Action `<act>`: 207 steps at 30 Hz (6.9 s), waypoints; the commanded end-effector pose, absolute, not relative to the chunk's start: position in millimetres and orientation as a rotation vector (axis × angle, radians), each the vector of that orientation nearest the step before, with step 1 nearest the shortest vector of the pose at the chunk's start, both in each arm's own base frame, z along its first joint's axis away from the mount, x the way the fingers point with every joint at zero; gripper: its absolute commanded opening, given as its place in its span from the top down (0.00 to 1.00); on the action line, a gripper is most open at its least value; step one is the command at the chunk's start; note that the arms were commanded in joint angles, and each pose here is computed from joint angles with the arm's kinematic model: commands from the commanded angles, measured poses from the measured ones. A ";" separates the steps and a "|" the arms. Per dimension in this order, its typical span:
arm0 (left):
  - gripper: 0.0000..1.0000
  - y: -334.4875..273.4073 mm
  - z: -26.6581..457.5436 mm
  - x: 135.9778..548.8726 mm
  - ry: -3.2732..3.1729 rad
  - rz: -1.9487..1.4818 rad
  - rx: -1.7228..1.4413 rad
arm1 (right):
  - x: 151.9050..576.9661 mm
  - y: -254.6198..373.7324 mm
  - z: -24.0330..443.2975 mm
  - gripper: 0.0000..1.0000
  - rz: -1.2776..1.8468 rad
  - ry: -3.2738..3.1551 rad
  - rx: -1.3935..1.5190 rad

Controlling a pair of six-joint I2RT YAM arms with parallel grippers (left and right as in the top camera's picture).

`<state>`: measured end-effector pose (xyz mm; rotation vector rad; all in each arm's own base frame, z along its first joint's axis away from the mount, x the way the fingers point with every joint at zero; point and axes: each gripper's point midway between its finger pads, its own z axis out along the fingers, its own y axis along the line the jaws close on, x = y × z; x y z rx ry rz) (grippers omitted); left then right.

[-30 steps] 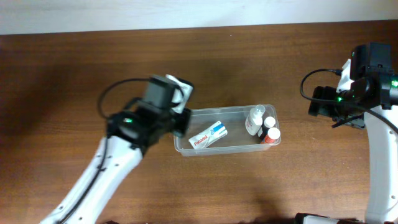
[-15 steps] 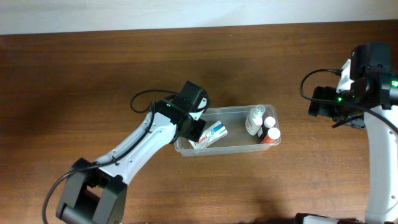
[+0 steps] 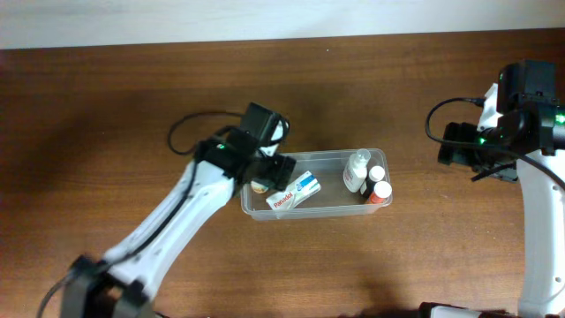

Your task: Pack container

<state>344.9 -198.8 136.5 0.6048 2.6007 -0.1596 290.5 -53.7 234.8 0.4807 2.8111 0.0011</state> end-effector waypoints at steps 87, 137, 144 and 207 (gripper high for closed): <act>0.01 6.3 193.3 156.5 2.350 -0.043 -0.274 | 245.7 -7.1 166.6 0.02 -0.005 1.615 0.036; 0.01 12.3 199.1 157.3 2.149 -0.017 -0.231 | 246.0 -7.0 156.1 0.02 -0.056 1.647 -0.016; 0.01 9.1 175.1 195.0 1.952 -0.024 -0.176 | 246.0 -7.0 156.1 0.02 -0.056 1.647 -0.017; 0.01 -13.0 156.8 245.2 1.652 -0.024 0.059 | 246.0 -7.0 156.1 0.02 -0.056 1.647 -0.016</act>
